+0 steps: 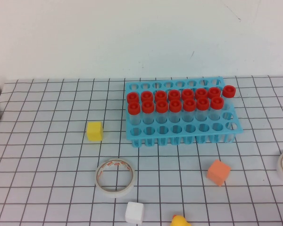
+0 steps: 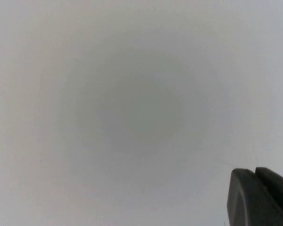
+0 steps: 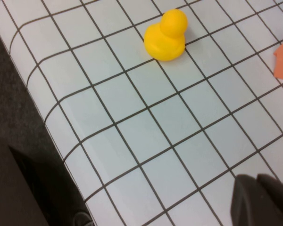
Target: Place the test tubes
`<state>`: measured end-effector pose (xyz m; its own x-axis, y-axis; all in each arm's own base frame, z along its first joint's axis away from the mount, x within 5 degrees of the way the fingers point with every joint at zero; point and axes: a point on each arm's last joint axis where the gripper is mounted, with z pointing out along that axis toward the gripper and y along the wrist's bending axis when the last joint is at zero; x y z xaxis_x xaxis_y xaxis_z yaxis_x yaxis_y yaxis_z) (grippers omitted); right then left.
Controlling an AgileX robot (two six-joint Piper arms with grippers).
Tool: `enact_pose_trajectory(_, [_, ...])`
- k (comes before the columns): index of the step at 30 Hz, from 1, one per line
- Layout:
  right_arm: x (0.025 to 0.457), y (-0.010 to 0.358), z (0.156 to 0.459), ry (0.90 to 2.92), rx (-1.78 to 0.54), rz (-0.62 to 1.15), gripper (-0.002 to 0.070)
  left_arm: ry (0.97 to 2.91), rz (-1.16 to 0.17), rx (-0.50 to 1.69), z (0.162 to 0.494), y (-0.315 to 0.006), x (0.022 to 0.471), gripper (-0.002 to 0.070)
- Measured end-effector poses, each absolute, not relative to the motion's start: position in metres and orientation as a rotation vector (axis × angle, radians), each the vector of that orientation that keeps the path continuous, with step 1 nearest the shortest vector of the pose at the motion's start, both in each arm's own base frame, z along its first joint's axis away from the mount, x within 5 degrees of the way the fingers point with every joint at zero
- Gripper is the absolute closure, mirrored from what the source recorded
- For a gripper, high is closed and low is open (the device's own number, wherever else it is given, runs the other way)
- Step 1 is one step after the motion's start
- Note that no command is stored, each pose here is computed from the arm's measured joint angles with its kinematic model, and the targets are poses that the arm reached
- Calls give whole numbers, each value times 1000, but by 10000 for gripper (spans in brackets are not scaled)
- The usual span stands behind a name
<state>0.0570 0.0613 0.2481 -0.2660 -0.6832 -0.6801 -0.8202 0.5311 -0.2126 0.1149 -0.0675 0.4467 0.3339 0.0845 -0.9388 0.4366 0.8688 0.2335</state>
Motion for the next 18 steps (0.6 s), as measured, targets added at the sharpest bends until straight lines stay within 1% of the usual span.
enact_pose_trajectory(3, [57,61,248,2023,-1217,234,678,1243,-245,502,420,-59,100,674])
enact_pose_trajectory(8, [57,61,248,2023,-1217,234,678,1309,-298,476,377,-49,85,674])
enact_pose_trajectory(12, [57,61,248,2023,-1217,234,678,1336,-307,475,354,-45,78,674])
enact_pose_trajectory(14, [57,61,248,2023,-1217,234,678,1374,-310,483,337,-46,78,675])
enact_pose_trajectory(18, [57,61,248,2023,-1217,234,678,1419,-311,491,322,-47,80,675])
